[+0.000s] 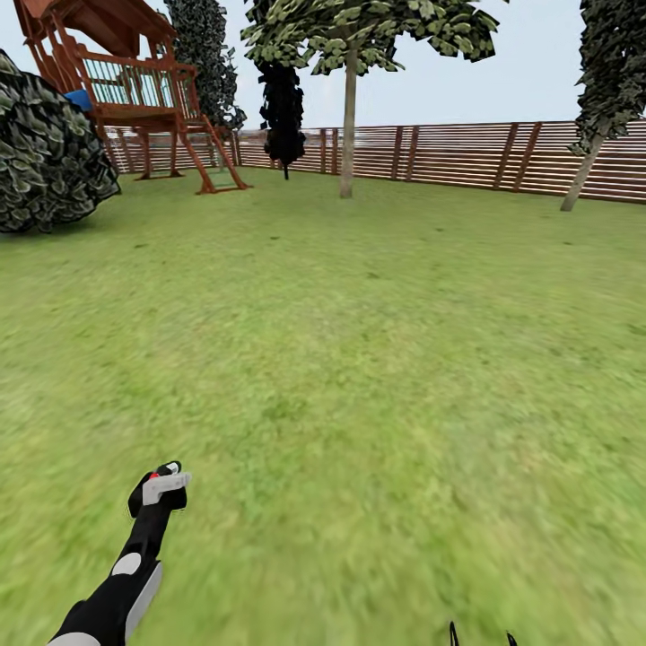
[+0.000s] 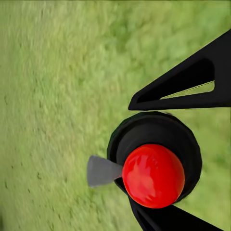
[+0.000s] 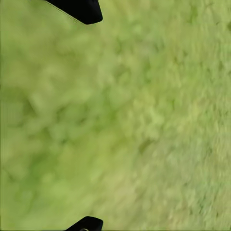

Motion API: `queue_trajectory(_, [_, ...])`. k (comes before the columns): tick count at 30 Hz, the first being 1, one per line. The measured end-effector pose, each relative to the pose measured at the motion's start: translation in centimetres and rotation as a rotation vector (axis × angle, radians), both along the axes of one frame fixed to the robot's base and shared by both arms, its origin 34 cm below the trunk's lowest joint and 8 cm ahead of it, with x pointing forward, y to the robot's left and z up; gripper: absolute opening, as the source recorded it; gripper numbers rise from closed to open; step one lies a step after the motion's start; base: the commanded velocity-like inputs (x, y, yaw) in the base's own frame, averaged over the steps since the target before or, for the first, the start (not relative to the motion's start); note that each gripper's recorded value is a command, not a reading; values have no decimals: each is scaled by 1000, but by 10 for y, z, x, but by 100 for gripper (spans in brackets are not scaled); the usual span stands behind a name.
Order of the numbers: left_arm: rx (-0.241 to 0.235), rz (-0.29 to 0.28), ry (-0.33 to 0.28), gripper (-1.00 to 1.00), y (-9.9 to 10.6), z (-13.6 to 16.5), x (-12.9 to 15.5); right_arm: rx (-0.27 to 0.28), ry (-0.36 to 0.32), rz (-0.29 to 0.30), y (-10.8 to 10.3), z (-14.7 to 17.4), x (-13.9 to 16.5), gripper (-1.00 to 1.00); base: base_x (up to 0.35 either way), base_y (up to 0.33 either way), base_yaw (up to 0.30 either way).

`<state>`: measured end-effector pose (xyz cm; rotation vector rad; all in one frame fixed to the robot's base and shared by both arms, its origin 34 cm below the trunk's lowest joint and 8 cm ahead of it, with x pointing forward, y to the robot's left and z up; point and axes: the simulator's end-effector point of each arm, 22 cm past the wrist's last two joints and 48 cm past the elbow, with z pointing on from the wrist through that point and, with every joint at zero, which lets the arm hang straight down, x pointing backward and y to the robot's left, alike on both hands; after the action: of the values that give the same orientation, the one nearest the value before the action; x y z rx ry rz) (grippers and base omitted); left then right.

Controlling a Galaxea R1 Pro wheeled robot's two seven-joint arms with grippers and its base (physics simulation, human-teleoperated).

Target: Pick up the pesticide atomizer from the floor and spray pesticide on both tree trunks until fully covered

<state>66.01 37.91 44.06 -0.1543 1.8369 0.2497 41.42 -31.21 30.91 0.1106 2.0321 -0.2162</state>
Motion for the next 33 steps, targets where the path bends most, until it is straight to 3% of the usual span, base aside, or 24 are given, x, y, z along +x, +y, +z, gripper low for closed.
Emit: queue_trajectory(33, [1,2,0,-100,1,0,0,0,0,0,0,0,0,100,340,0,0])
